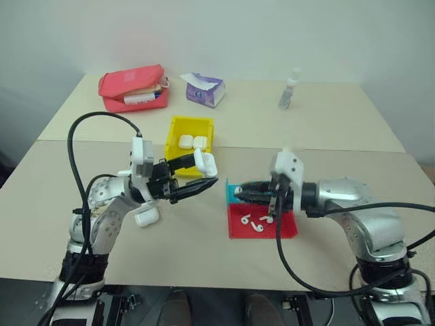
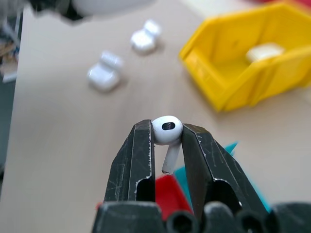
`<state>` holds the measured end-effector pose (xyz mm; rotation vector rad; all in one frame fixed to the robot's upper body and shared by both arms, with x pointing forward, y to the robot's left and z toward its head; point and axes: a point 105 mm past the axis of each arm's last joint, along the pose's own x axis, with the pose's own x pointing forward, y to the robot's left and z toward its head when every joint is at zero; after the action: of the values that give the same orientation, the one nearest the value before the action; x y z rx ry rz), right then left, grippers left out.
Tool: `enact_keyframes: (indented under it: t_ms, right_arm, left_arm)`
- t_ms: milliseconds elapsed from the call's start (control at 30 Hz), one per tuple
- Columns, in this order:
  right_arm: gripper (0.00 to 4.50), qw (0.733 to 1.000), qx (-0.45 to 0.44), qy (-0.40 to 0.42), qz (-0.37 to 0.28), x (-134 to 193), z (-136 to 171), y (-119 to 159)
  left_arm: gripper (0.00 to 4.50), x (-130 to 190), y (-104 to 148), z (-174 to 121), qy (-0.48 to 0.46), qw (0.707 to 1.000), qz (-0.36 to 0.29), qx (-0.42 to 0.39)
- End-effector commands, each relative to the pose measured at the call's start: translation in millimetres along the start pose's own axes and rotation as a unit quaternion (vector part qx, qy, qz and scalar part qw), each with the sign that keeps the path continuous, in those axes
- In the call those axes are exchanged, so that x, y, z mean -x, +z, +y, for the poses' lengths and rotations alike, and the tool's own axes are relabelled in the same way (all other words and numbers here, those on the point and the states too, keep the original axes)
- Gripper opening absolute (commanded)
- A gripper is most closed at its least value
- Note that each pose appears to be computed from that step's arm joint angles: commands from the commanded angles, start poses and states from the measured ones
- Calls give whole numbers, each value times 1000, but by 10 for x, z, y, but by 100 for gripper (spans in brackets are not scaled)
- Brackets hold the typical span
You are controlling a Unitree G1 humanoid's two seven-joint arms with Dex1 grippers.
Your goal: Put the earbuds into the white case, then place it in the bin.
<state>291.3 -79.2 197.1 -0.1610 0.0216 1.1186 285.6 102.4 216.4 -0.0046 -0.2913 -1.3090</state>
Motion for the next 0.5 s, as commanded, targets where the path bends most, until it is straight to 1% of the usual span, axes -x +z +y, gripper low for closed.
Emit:
enact_keyframes:
  t_ms: [33, 133, 233, 367, 500]
  right_arm:
    - [64, 994, 1, -26, -104, -4, -111, 328]
    - [64, 990, -5, -30, -140, -55, -133, 446]
    - [64, 985, -1, -25, -170, -29, -125, 556]
    - [64, 982, -4, -37, -186, 23, -144, 598]
    - [64, 978, 1, -30, -207, 132, -69, 676]
  left_arm:
    - [280, -159, 129, -38, -16, 1000, -22, -12]
    - [280, -243, 138, -79, -27, 999, -25, -12]
    - [280, -296, 140, -172, -68, 998, -14, -9]
    - [280, -370, 133, -207, -99, 995, -18, -7]
    - [280, -446, 116, -221, -127, 992, -21, -6]
